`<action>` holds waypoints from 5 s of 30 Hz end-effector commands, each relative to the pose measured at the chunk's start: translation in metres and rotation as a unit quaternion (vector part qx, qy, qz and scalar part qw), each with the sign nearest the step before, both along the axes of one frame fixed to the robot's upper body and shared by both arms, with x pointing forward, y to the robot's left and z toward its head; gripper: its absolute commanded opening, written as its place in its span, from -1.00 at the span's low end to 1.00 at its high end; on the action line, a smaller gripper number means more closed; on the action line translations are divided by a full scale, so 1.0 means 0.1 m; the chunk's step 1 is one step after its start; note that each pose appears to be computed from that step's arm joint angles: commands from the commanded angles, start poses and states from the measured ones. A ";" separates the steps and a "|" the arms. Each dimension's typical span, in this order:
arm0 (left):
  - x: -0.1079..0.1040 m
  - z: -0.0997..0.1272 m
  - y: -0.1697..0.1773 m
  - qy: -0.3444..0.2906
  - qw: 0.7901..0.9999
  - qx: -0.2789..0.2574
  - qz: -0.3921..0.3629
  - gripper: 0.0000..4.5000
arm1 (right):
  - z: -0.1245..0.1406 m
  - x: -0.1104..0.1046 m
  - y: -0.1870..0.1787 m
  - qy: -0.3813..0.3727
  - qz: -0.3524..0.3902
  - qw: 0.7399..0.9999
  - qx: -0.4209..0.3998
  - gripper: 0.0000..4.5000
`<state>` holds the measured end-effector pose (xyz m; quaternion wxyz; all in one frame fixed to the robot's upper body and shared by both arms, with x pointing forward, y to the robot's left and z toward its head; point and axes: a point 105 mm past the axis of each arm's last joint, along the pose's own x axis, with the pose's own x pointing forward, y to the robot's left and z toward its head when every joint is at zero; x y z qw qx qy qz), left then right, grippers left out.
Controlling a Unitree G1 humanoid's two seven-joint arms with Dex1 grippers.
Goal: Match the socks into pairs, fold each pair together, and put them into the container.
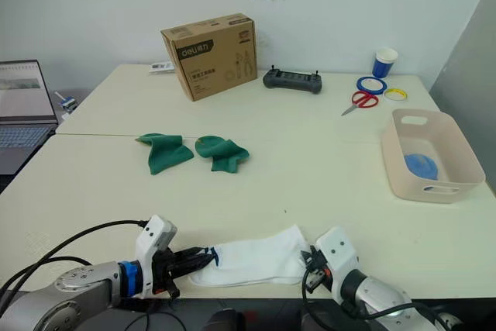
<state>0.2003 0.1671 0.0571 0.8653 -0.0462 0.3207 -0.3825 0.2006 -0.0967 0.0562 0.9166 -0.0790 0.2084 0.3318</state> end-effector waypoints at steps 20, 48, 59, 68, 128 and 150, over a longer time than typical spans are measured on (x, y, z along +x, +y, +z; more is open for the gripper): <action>0.76 0.42 -0.04 -0.042 0.999 -0.032 0.003 -0.98 | 0.41 0.45 -0.08 -0.077 -0.052 0.995 0.021 -1.00; 0.94 0.99 -0.01 -0.203 0.976 -0.051 -0.052 0.04 | 0.75 0.49 -0.14 -0.180 -0.032 0.983 0.018 0.90; 0.74 0.39 -0.52 -0.181 0.953 0.051 -0.237 -1.00 | 0.37 0.60 0.19 -0.097 0.028 0.995 -0.016 -0.75; 0.93 0.03 -0.09 -0.142 0.961 0.139 -0.195 -1.00 | 0.16 0.52 0.29 -0.052 0.062 0.995 -0.051 -0.99; 1.04 -0.03 -0.43 -0.159 0.944 0.121 -0.263 -1.00 | 0.30 0.62 -0.14 -0.089 -0.103 0.989 0.063 0.51; 1.06 0.25 -0.51 -0.188 0.950 0.084 -0.237 -1.00 | 0.18 0.63 -0.12 -0.056 -0.098 0.993 0.040 -0.99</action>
